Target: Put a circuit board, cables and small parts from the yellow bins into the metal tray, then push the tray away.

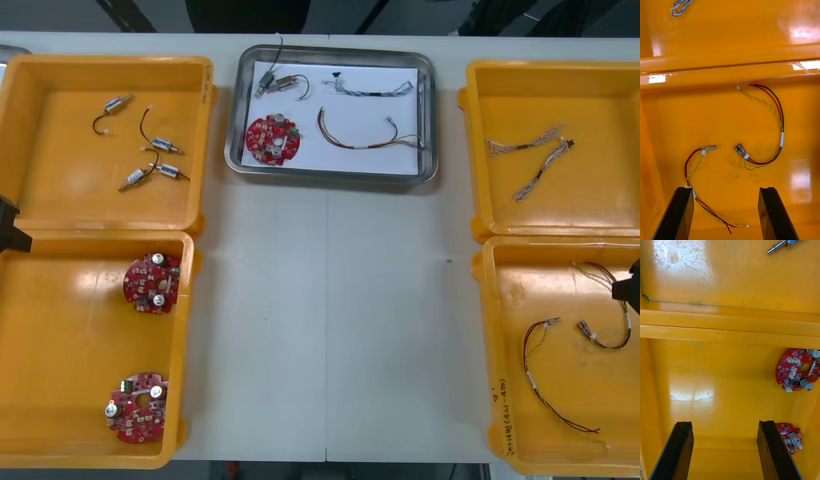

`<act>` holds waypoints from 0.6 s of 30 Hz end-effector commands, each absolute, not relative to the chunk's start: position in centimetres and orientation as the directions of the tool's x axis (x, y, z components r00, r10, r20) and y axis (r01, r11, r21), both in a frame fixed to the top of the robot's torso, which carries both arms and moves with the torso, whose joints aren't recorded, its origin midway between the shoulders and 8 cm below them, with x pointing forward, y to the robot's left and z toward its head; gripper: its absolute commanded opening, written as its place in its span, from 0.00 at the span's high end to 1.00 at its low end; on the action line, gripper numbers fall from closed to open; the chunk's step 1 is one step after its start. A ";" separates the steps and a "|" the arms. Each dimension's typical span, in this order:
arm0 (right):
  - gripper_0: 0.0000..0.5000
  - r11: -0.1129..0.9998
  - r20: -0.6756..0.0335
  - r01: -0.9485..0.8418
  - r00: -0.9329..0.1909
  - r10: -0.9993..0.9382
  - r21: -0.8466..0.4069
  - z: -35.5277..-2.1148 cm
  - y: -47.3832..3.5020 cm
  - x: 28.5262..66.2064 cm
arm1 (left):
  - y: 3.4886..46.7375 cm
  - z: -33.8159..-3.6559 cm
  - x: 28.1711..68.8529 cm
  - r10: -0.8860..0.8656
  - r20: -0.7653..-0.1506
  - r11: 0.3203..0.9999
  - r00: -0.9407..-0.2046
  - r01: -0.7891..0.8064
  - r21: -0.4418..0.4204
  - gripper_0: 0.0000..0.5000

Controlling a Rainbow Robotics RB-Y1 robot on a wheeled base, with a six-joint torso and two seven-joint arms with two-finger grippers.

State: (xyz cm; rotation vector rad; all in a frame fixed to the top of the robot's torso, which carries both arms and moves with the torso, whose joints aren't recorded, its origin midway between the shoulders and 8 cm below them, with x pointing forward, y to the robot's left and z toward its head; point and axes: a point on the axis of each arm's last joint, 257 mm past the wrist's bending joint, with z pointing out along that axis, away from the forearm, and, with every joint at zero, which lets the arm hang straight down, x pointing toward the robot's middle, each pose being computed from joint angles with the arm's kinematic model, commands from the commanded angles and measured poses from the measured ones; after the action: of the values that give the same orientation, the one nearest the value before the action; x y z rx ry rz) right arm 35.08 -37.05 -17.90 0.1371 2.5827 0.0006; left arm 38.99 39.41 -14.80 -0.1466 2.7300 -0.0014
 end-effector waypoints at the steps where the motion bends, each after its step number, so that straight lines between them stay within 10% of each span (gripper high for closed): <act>1: 0.00 0.988 -0.500 0.151 -0.854 0.142 0.023 -18.3 -39.2 34.4 | 40.8 -13.3 38.6 -0.002 -0.418 0.998 -0.909 -0.027 0.055 0.00; 18: 0.00 0.992 -0.423 0.123 -0.900 0.106 -0.012 -19.9 -39.8 34.0 | 40.8 -13.3 38.6 -0.002 -0.418 0.998 -0.909 -0.027 0.055 0.00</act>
State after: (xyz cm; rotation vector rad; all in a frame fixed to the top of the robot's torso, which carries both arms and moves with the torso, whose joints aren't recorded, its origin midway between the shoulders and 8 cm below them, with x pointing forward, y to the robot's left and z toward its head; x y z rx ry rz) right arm 34.60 -38.99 -19.97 0.1798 2.6757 0.0039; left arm 38.99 39.41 -14.80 -0.1463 2.7300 -0.0013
